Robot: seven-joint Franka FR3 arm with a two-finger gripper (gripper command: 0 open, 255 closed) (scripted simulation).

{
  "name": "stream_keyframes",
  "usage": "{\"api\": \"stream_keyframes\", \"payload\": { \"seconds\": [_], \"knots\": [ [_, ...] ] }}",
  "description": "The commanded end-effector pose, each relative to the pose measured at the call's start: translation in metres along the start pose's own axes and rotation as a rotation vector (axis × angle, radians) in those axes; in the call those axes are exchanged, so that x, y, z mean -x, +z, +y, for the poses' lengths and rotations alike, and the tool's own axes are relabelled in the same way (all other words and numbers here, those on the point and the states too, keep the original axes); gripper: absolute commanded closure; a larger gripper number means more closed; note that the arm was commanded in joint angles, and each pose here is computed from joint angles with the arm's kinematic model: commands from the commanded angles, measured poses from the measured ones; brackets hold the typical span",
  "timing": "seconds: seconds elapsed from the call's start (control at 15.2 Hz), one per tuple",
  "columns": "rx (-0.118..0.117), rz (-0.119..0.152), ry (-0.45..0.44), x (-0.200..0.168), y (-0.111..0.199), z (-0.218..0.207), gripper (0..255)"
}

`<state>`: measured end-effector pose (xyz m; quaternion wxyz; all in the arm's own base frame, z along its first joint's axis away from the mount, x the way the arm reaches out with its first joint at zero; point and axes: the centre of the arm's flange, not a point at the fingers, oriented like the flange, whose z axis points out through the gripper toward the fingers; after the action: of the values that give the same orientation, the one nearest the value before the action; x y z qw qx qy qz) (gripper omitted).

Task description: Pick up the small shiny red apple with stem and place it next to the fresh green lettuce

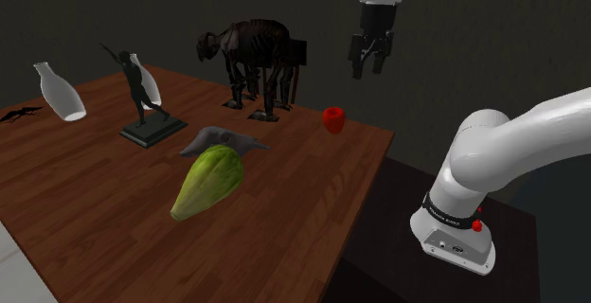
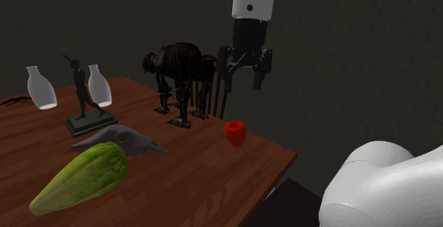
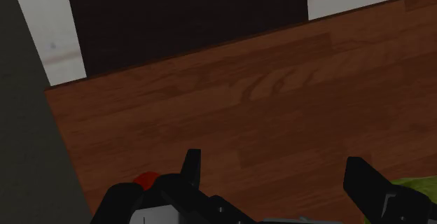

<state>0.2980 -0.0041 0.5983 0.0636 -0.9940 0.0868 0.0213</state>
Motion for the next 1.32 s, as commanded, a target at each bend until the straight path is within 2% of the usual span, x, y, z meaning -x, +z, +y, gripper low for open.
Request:
{"api": "stream_keyframes", "payload": {
  "seconds": [0.0,1.25],
  "knots": [
    [0.0,0.0,0.0,0.0,0.0,0.0,0],
    [0.216,-0.06,0.002,-0.152,0.176,0.08,0]
  ]
}}
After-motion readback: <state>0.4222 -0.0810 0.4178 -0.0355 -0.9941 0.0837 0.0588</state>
